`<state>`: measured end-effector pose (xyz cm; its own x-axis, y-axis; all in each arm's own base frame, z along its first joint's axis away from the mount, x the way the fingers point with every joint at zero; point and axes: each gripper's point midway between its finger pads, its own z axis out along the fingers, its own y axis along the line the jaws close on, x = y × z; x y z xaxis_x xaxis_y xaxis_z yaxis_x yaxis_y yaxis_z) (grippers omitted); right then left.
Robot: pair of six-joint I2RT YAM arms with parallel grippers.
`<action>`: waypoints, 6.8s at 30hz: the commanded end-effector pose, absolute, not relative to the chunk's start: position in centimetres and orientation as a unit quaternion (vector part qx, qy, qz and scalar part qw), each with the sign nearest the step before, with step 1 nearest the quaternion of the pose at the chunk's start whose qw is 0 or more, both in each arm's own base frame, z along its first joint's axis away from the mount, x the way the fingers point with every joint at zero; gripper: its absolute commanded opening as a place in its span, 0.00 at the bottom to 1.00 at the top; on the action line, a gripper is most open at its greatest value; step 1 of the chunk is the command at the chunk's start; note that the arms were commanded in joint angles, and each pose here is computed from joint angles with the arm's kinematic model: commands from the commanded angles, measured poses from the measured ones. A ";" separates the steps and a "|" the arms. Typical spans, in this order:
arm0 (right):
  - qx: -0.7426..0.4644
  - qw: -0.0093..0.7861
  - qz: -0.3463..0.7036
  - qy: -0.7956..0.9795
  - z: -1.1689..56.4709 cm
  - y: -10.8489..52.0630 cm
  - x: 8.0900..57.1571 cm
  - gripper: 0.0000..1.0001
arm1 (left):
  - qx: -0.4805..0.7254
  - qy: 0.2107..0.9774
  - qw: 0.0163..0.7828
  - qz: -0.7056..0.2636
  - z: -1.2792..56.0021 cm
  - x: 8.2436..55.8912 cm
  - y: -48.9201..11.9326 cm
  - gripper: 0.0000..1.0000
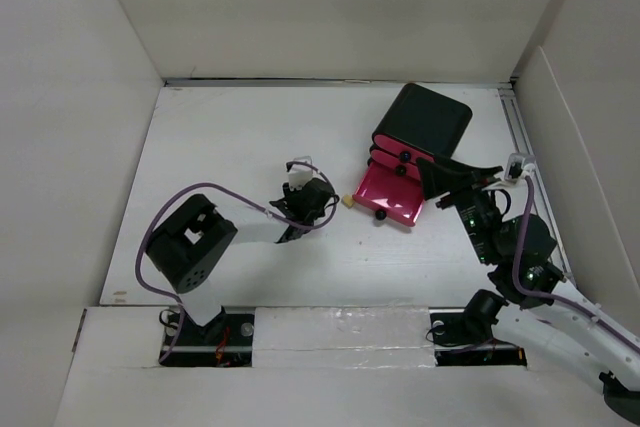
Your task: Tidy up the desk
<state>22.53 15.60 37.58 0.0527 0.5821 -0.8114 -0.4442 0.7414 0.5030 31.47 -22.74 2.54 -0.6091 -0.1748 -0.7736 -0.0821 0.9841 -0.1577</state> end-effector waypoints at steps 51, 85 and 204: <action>0.054 0.726 0.357 0.585 38.1 16.4 23.2 0.59 | 0.082 0.863 0.443 -0.230 7.5 31.0 -32.2 0.45; 0.059 0.728 0.356 0.583 38.3 16.0 23.0 0.59 | 0.183 0.890 0.403 -0.108 0.3 32.8 -31.6 0.28; 0.061 0.725 0.347 0.592 37.7 16.4 23.7 0.60 | 0.128 0.819 0.500 -0.250 10.8 36.1 -44.3 0.44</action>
